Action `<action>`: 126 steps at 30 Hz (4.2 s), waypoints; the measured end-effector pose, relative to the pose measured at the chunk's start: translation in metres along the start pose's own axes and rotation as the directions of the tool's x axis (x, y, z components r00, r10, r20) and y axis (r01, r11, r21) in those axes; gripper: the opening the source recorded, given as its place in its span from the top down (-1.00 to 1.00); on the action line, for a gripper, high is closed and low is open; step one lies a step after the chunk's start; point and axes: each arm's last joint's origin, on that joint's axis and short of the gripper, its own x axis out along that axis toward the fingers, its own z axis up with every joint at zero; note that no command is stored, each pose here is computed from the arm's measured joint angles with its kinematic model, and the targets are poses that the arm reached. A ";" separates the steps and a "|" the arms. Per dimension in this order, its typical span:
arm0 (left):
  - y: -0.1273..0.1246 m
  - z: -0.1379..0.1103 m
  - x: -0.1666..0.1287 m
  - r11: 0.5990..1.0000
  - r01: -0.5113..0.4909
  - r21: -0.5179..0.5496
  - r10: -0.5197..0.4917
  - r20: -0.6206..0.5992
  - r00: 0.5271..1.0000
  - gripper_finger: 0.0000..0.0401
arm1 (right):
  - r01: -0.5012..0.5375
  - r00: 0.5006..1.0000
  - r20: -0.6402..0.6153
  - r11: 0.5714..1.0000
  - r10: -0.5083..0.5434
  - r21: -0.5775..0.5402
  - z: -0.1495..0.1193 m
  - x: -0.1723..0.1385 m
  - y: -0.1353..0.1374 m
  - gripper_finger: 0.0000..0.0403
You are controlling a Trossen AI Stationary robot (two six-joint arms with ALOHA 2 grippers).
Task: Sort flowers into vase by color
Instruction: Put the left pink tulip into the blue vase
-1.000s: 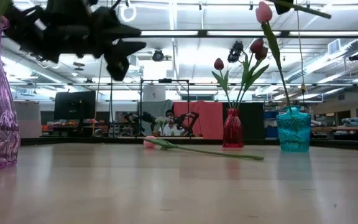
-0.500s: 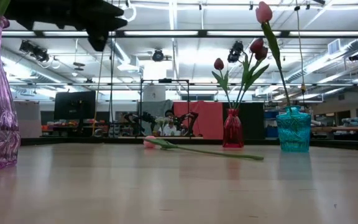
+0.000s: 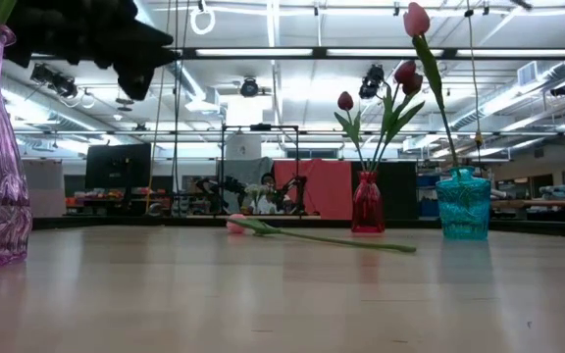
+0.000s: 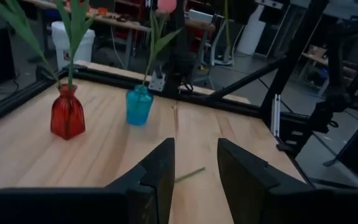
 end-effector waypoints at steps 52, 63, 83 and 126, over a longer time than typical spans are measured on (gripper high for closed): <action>-0.013 -0.034 0.116 0.958 0.287 -0.022 -0.286 0.034 0.958 0.37 | -0.033 0.973 0.229 0.997 0.018 0.063 -0.107 0.133 0.043 0.99; -0.024 -0.037 0.116 0.946 0.322 0.046 -0.323 0.025 0.946 0.37 | -0.054 0.970 0.239 0.996 0.037 0.066 -0.107 0.141 0.034 0.99; -0.025 -0.036 0.116 0.955 0.295 0.021 -0.295 0.038 0.955 0.37 | -0.059 0.968 0.249 0.996 0.041 0.065 -0.107 0.149 0.025 0.99; -0.044 -0.041 0.139 0.948 0.317 0.040 -0.317 0.000 0.948 0.37 | -0.071 0.957 0.287 0.993 0.042 0.092 -0.103 0.156 0.012 0.99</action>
